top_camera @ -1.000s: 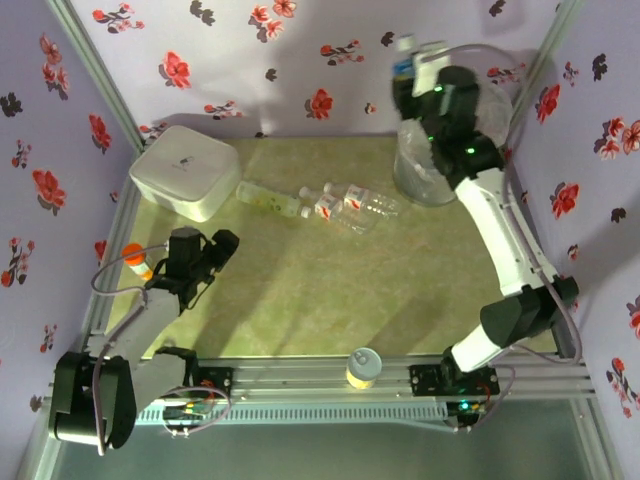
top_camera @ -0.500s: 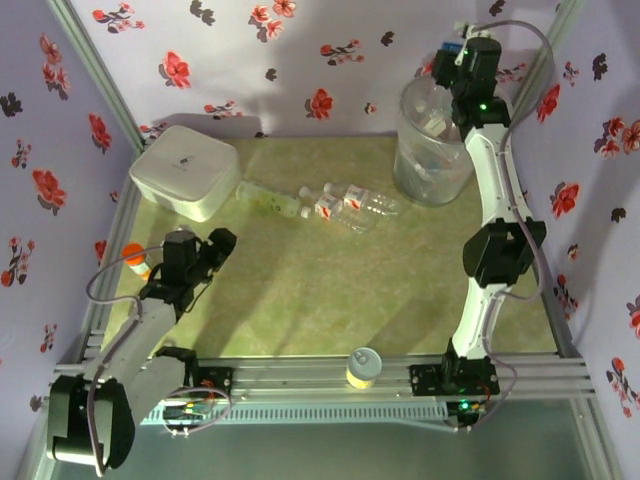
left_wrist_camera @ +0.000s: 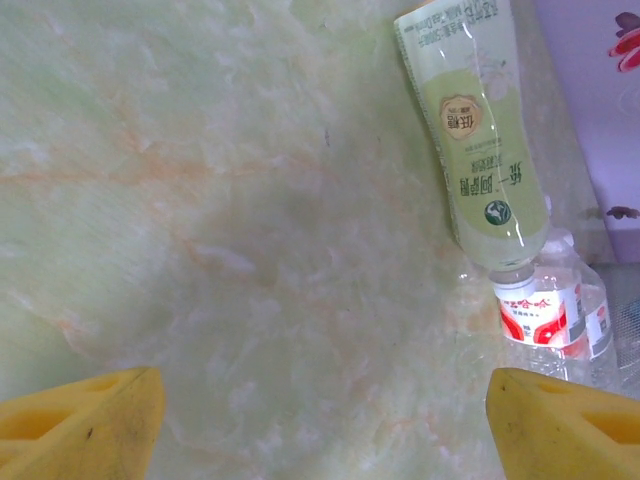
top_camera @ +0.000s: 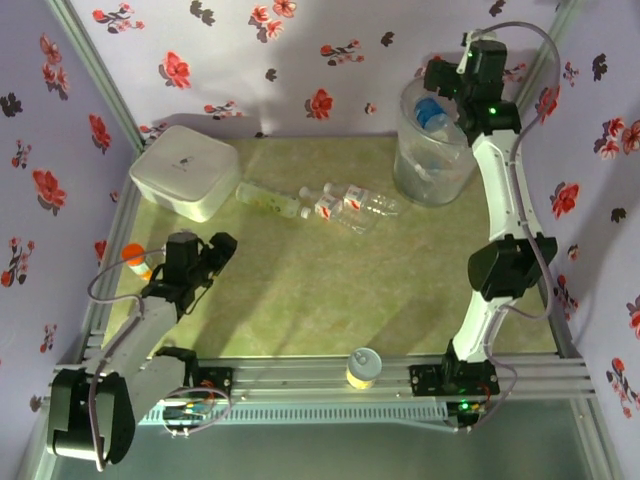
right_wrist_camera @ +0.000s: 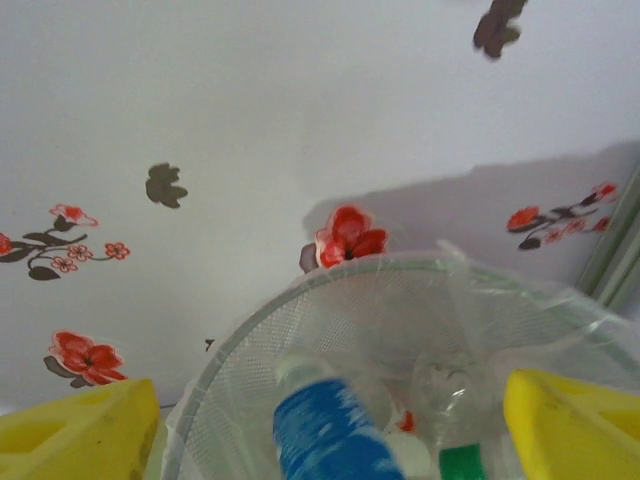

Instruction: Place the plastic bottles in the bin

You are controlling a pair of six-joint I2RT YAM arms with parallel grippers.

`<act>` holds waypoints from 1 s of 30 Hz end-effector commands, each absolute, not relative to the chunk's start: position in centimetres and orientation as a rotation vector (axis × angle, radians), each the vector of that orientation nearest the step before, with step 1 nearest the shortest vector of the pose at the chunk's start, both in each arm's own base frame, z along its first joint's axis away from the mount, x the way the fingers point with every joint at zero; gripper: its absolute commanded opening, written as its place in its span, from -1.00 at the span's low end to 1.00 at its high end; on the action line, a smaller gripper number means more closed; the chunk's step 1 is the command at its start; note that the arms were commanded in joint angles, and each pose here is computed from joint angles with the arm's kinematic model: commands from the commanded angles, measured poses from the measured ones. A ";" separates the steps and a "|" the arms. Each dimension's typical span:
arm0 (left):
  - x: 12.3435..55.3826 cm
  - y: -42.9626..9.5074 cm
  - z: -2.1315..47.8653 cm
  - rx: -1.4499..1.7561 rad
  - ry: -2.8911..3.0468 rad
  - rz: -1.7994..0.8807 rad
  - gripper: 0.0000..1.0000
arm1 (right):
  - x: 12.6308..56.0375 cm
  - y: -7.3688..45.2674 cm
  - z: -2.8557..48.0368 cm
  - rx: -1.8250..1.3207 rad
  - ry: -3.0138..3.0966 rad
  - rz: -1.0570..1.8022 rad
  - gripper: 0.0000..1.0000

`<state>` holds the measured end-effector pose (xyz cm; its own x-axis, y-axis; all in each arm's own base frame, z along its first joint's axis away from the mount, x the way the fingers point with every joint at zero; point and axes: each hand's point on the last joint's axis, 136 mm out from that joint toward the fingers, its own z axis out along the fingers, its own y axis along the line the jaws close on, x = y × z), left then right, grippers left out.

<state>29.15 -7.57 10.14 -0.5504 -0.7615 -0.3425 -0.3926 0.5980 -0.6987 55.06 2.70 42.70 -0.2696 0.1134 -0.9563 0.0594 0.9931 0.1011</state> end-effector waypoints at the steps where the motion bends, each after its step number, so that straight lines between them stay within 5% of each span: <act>1: 29.5 -7.8 10.2 -0.907 2.168 -0.776 0.69 | 54.1 2.1 44.2 0.101 1.822 -0.009 0.73; 12: 28.9 -7.5 10.5 -0.897 2.166 -0.767 0.69 | 58.1 2.3 37.6 0.021 1.999 -0.066 0.08; 24: 29.0 -7.6 10.7 -0.897 2.162 -0.777 0.69 | 57.9 2.6 25.9 -0.015 2.349 0.021 -0.05; 30: 29.3 -7.8 10.7 -0.891 2.174 -0.777 0.69 | 56.9 2.6 29.9 0.018 2.255 0.042 -0.02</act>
<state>29.35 -7.73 10.93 -0.5415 -0.7641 -0.3505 -0.3663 0.5897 -0.7197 58.88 2.51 27.50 -0.6393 0.0037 -0.7690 -0.0018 1.0000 0.0062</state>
